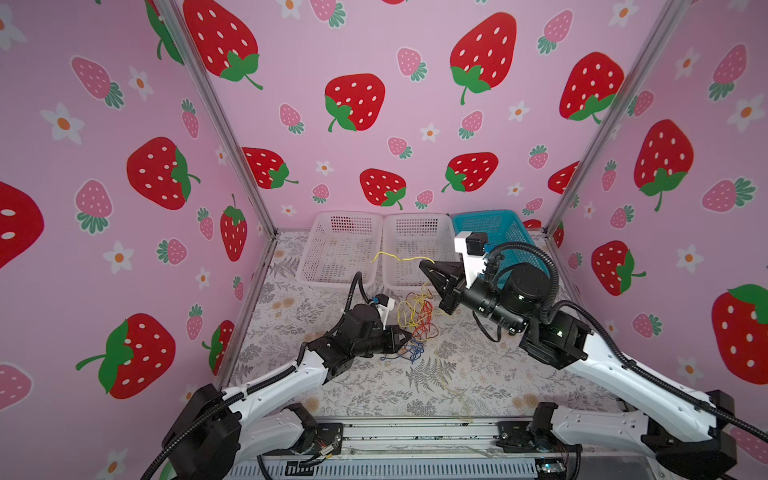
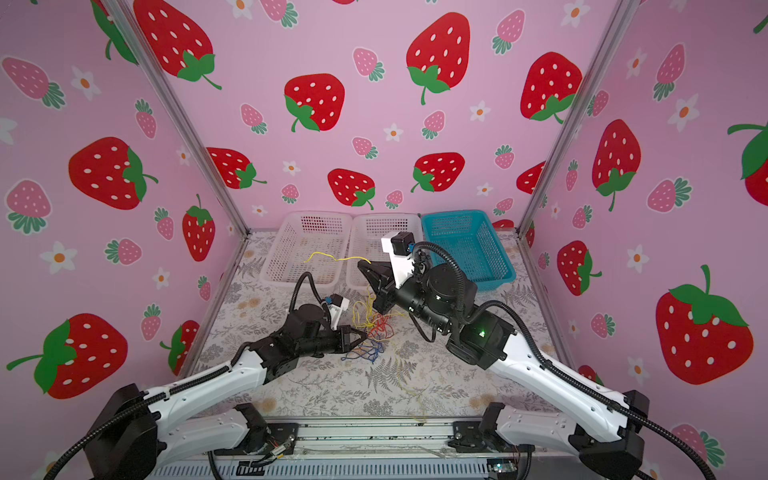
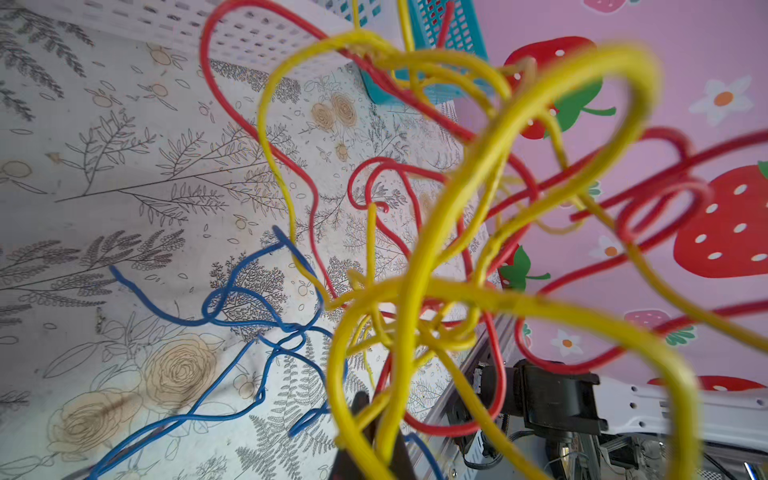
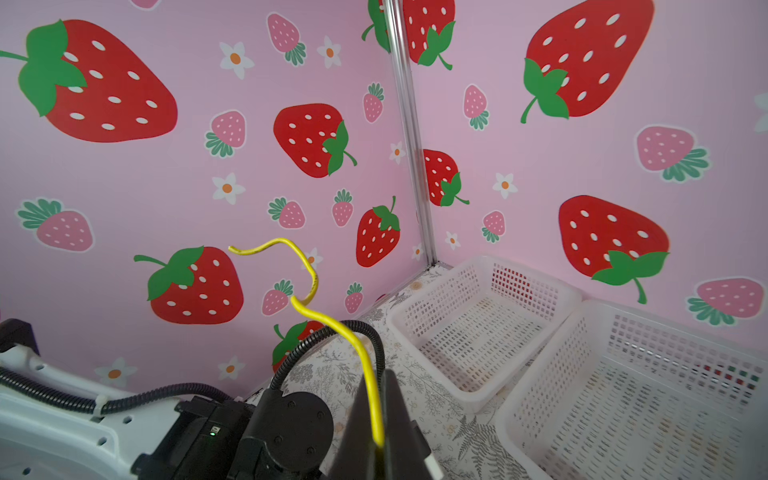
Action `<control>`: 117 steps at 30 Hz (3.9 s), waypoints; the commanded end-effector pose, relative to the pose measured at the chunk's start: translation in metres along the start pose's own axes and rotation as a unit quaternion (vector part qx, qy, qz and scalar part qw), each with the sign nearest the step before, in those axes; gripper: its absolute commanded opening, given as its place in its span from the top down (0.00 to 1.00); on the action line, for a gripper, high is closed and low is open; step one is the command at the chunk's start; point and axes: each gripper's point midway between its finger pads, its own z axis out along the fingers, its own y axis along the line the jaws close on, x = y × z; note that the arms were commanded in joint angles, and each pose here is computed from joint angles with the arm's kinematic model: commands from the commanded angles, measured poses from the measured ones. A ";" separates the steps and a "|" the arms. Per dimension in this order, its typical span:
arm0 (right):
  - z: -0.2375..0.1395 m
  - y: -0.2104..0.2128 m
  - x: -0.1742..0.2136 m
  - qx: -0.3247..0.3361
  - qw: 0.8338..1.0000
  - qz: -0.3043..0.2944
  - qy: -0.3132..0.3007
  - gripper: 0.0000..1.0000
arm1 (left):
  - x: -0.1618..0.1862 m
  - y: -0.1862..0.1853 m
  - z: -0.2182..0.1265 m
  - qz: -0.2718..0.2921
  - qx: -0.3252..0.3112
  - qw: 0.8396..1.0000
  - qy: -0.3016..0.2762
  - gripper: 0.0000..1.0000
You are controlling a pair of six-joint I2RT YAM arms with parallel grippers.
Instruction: Untangle the cables
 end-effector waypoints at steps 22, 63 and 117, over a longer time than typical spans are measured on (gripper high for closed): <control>-0.153 -0.061 -0.101 0.176 0.971 0.010 -0.159 1.00 | -0.010 0.090 -0.010 -0.119 -0.126 0.985 0.004 1.00; -0.071 -0.079 -0.070 0.139 0.985 -0.012 -0.103 1.00 | -0.132 0.024 -0.148 0.100 -0.299 0.938 -0.148 0.00; 0.104 -0.177 -0.087 0.029 0.982 0.076 -0.172 1.00 | -0.078 0.085 -0.192 0.159 -0.361 0.880 -0.266 0.01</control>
